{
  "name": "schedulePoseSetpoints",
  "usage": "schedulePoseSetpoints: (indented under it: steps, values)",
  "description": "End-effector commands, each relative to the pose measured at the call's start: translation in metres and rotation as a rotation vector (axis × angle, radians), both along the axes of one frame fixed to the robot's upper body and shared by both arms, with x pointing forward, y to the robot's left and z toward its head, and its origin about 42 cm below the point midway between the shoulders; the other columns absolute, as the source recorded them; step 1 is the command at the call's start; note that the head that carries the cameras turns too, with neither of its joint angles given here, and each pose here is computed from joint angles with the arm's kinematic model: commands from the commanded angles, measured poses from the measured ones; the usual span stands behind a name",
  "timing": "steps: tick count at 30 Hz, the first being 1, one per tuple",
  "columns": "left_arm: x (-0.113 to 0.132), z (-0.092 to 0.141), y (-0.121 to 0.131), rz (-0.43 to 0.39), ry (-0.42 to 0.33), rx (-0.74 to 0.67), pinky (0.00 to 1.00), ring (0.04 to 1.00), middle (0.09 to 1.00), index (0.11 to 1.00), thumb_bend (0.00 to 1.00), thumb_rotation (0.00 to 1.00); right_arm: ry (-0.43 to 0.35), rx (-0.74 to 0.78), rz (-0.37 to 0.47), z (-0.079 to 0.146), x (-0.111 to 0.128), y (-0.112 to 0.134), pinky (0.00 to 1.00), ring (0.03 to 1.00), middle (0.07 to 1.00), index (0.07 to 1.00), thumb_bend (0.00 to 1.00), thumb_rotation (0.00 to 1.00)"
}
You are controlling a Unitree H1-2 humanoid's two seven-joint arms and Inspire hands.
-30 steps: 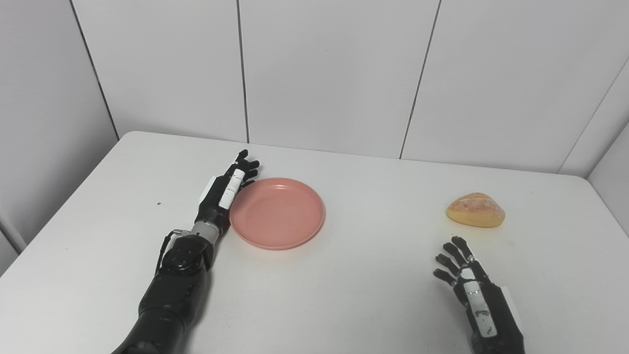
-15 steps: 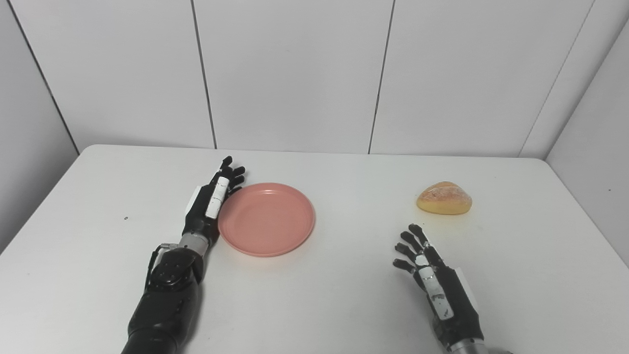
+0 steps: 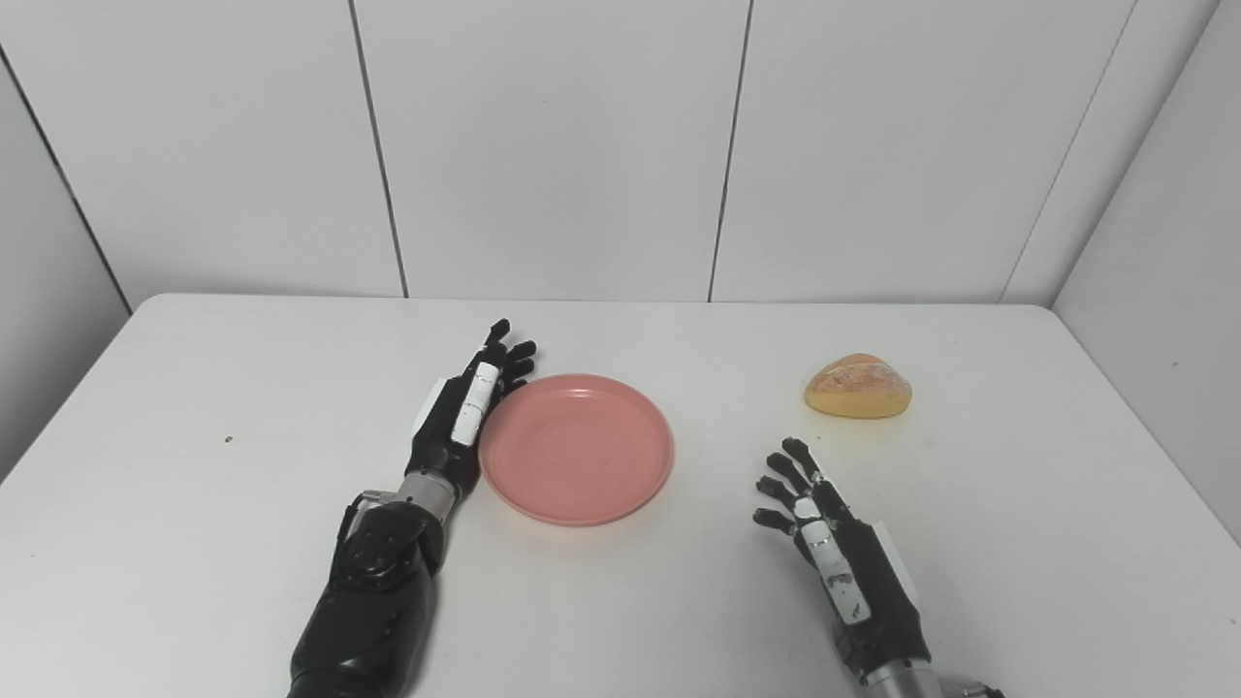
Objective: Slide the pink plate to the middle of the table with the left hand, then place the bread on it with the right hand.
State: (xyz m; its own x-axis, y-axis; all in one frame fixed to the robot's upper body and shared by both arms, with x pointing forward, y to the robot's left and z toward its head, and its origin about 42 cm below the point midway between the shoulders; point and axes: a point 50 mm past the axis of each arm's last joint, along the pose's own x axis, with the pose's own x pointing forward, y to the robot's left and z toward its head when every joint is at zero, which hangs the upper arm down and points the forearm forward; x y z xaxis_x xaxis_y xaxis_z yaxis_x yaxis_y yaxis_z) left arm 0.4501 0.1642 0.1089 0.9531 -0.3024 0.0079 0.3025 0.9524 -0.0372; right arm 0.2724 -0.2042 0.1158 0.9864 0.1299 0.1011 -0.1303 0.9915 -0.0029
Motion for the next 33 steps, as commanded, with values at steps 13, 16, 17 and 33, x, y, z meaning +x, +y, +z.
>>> schedulePoseSetpoints:
  steps: [13, 16, 17, 33]
  values:
    - [-0.008, -0.013, -0.041, -0.113, 0.087, 0.008, 0.93, 0.927, 0.904, 0.987, 0.82, 0.93, -0.016, 0.005, -0.004, 0.005, 0.004, 0.007, 0.79, 0.856, 0.903, 0.958, 0.73, 0.88]
    - [-0.008, -0.014, -0.04, -0.103, 0.094, -0.011, 0.93, 0.929, 0.902, 0.985, 0.82, 0.93, -0.03, -0.012, -0.014, 0.004, 0.003, 0.005, 0.78, 0.843, 0.864, 0.945, 0.74, 0.89]
    - [-0.008, -0.014, -0.039, -0.101, 0.095, -0.013, 0.92, 0.927, 0.901, 0.984, 0.83, 0.93, -0.042, -0.03, -0.019, 0.005, 0.002, 0.004, 0.77, 0.834, 0.843, 0.933, 0.74, 0.9]
    - [-0.002, -0.016, -0.027, -0.086, 0.086, -0.009, 0.91, 0.914, 0.887, 0.974, 0.83, 0.91, -0.613, -0.656, -0.201, 0.125, 0.034, -0.022, 0.68, 0.796, 0.848, 0.885, 0.83, 0.72]
